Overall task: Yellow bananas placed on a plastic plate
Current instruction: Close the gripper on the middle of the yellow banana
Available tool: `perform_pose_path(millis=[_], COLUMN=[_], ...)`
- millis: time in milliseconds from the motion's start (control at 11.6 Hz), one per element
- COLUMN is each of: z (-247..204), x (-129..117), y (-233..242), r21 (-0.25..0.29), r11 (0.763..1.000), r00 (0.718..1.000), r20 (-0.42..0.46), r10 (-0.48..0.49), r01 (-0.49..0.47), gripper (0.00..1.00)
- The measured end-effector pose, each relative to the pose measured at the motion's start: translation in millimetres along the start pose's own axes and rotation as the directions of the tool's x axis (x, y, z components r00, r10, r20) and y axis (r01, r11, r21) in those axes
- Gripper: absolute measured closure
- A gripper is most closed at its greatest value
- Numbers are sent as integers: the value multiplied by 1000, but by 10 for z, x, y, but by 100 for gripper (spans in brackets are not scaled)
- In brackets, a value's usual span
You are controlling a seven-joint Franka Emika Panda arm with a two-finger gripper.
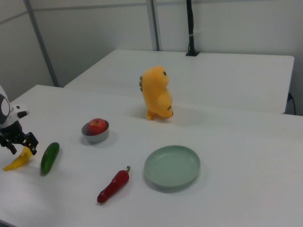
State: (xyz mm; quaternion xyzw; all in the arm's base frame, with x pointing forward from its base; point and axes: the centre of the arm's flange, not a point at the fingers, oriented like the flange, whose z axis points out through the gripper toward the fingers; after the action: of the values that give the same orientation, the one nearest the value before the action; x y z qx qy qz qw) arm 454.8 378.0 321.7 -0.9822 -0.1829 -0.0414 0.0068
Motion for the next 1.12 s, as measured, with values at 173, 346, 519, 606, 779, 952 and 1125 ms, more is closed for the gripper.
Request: perform_pose_path(millis=[173, 346, 519, 606, 779, 952, 1125], z=[76, 107, 123, 126, 124, 117, 20], x=[-14, -17, -19, -19, -9, 7, 64], y=[2, 3, 3, 3, 26, 55, 78], r21=[-5, -6, -6, -6, -6, -6, -3], r11=[1000, 1000, 1000, 1000, 1000, 1000, 1000], r00=[1000, 1000, 1000, 1000, 1000, 1000, 1000], r20=[11, 15, 18, 19, 18, 16, -4], r10=[4, 3, 4, 4, 10, 15, 27], r01=[-4, -3, -3, -4, -10, -15, -27], gripper=[4, 16, 48, 65, 67, 67, 67])
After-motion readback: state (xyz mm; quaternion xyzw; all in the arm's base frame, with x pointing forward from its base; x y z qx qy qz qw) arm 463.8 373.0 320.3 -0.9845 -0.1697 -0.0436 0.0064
